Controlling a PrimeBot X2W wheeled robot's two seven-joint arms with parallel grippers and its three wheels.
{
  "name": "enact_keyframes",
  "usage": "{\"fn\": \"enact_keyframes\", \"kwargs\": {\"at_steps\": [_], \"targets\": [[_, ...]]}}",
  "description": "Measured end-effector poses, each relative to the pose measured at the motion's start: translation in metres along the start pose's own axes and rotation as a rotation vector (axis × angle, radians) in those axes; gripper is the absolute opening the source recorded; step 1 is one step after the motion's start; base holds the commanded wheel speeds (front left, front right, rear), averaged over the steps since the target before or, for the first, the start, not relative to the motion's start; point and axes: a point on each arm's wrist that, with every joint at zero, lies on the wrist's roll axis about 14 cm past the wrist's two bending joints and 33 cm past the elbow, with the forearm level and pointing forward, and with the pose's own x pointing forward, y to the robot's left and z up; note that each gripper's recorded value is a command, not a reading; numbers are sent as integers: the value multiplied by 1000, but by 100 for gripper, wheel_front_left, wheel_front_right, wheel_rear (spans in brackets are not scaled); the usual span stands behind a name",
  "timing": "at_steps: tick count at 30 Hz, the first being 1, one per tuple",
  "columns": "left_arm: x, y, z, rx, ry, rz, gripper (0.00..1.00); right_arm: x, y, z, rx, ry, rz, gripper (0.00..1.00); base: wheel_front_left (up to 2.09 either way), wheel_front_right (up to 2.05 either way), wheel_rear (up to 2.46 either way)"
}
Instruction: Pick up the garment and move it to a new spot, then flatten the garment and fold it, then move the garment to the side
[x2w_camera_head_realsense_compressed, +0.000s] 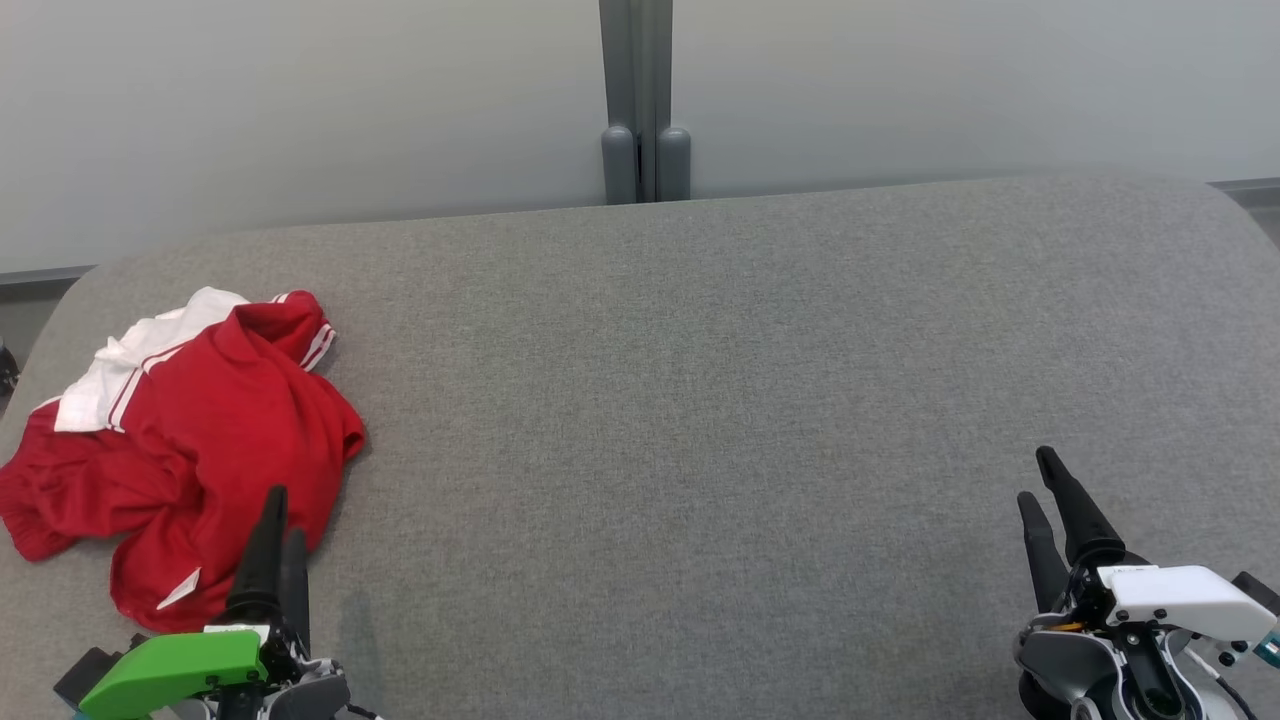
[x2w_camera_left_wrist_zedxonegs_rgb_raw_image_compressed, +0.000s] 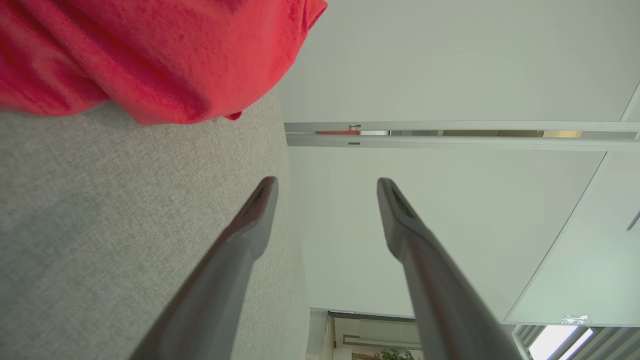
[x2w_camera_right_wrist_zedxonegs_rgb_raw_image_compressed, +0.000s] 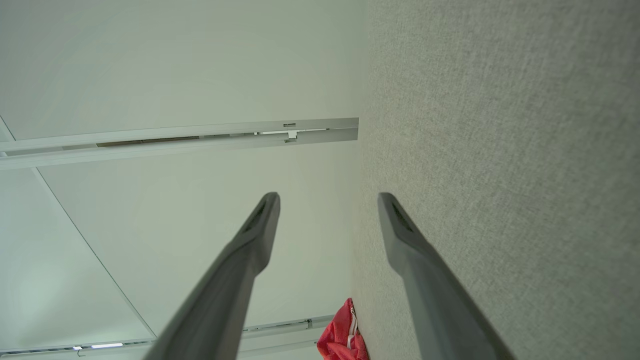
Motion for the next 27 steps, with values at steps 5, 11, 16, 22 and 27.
{"fn": "enact_keyframes", "kwargs": {"at_steps": [5,11,16,22,27], "targets": [[1,-1,3,20,-21,-4,100,0,2,5,-53,-25,3,100,0,0,0],[2,-6,8,102,-47,-13,100,1,6,12,-164,-53,10,100,0,0,0],[4,-13,16,152,-80,-33,100,4,19,11,-296,-58,44,100,0,0,0],[5,-34,19,259,-104,-92,100,7,38,6,-487,-64,101,100,0,0,0],[5,-46,19,363,-122,-120,100,10,60,-3,-653,-65,171,100,0,0,0]]}}
